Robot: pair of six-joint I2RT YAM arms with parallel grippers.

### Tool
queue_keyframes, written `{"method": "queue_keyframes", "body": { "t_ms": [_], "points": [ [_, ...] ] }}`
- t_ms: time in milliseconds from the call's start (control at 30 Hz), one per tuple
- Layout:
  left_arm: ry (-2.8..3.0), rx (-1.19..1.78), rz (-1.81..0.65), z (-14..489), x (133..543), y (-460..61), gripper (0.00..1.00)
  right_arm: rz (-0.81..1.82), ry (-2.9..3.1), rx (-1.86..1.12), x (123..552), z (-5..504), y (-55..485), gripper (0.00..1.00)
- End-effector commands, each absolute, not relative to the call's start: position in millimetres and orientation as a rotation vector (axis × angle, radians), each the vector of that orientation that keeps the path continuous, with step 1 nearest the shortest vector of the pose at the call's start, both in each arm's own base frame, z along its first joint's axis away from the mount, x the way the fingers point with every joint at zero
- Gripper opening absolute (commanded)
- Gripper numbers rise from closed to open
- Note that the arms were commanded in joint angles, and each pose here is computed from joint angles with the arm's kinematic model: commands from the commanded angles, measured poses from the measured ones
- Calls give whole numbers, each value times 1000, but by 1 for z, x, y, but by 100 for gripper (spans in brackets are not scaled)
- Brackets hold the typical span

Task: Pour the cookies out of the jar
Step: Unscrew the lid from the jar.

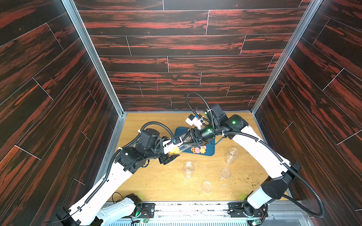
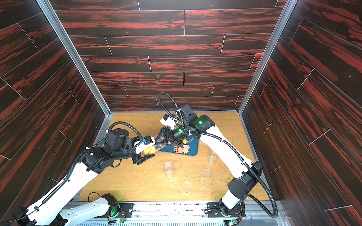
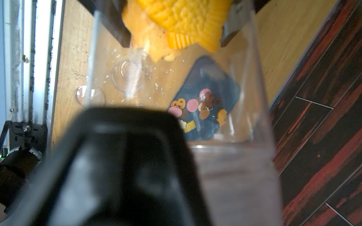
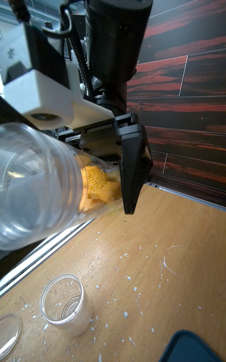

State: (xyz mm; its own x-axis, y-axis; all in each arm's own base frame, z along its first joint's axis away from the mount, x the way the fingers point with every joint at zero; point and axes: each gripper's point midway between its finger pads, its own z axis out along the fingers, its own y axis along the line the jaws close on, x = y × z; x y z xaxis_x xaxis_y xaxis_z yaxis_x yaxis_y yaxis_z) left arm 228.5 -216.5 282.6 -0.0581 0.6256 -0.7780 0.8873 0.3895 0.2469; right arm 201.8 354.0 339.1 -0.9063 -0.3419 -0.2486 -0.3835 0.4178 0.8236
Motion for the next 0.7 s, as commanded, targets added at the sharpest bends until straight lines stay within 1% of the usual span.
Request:
{"method": "queue_keyframes", "body": {
  "t_ms": [0, 133, 300, 467, 667],
  "points": [
    [1752, 1325, -360, 292, 226, -214, 69, 1625, 2578, -738, 185, 351, 357, 54],
    [1748, 1342, -361, 289, 223, -212, 67, 1628, 2581, -728, 186, 350, 358, 55],
    [1737, 1344, -367, 290, 220, -212, 61, 1631, 2575, -720, 188, 352, 359, 57],
    [1755, 1334, -364, 288, 220, -210, 60, 1626, 2582, -707, 190, 350, 361, 66],
    [1778, 1302, -387, 287, 218, -209, 55, 1606, 2582, -689, 194, 349, 361, 79]
  ]
}}
